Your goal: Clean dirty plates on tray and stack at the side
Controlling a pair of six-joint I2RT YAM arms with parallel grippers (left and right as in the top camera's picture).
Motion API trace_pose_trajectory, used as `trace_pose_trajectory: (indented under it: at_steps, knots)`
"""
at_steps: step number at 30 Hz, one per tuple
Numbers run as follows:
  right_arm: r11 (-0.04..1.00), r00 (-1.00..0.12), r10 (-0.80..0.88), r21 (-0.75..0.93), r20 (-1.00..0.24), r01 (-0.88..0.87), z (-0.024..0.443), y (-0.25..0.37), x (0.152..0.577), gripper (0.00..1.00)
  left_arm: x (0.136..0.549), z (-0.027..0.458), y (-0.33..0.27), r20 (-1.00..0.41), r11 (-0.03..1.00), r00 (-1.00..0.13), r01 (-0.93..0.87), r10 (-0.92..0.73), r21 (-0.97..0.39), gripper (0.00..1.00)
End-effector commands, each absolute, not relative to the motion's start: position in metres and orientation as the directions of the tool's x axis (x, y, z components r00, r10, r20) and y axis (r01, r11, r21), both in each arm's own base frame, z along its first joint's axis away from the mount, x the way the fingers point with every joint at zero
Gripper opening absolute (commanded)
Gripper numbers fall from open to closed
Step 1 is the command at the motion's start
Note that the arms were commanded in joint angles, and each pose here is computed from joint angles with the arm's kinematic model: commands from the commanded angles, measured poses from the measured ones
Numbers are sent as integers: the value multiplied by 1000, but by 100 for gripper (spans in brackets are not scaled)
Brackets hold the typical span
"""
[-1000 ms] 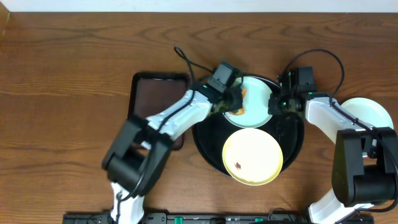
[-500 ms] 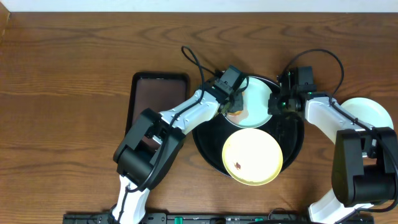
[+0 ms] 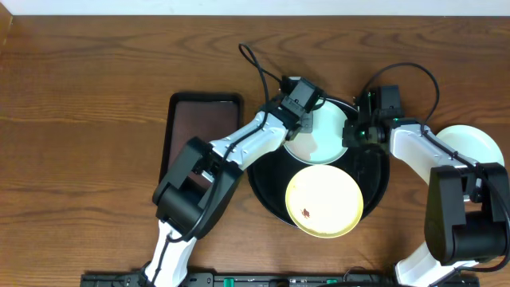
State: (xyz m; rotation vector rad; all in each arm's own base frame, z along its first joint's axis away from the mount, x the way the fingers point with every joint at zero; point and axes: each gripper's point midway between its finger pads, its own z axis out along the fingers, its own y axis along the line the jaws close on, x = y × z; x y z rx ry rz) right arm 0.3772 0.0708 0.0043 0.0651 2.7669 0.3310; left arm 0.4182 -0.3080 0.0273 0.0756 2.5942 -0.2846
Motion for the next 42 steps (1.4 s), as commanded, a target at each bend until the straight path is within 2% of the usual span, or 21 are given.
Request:
trace_pose_trajectory:
  at_steps: [1,5,10,12,17,20,24,28,32,38,42]
  knots:
    - [979,-961,60,205,-270,4,-16,71,359,1,409,19,-329,-472,962,-881,126,-4,-244,7]
    - [979,-961,60,204,-270,4,-16,71,359,1,396,14,-348,-407,929,-914,146,-6,-341,7]
    - [979,-961,60,204,-270,4,-16,71,359,1,387,11,-348,-346,921,-938,116,-22,-371,7]
    - [979,-961,60,204,-270,4,-16,71,359,1,380,2,-332,-303,943,-953,80,-23,-322,7]
    - [979,-961,61,204,-270,5,-16,71,359,1,374,-15,-266,-241,995,-970,-15,-40,-103,7]
    - [979,-961,61,204,-270,5,-16,71,359,1,376,-16,-242,-230,998,-971,-60,-67,-38,7]
    - [979,-961,61,204,-270,5,-16,71,359,1,383,-11,-238,-233,996,-969,-78,-87,-46,7]
    - [985,-959,62,173,-275,14,-17,65,360,1,384,17,-267,-213,982,-975,-21,-61,-186,7]
    - [986,-959,63,166,-277,17,-17,64,360,1,383,44,-262,-227,979,-971,-26,-72,-203,7]
    - [988,-958,63,153,-279,20,-17,61,361,1,380,123,-200,-273,974,-952,-81,-139,-212,7]
    - [988,-958,63,152,-279,21,-17,61,361,1,365,148,-138,-267,983,-949,-146,-170,-108,7]
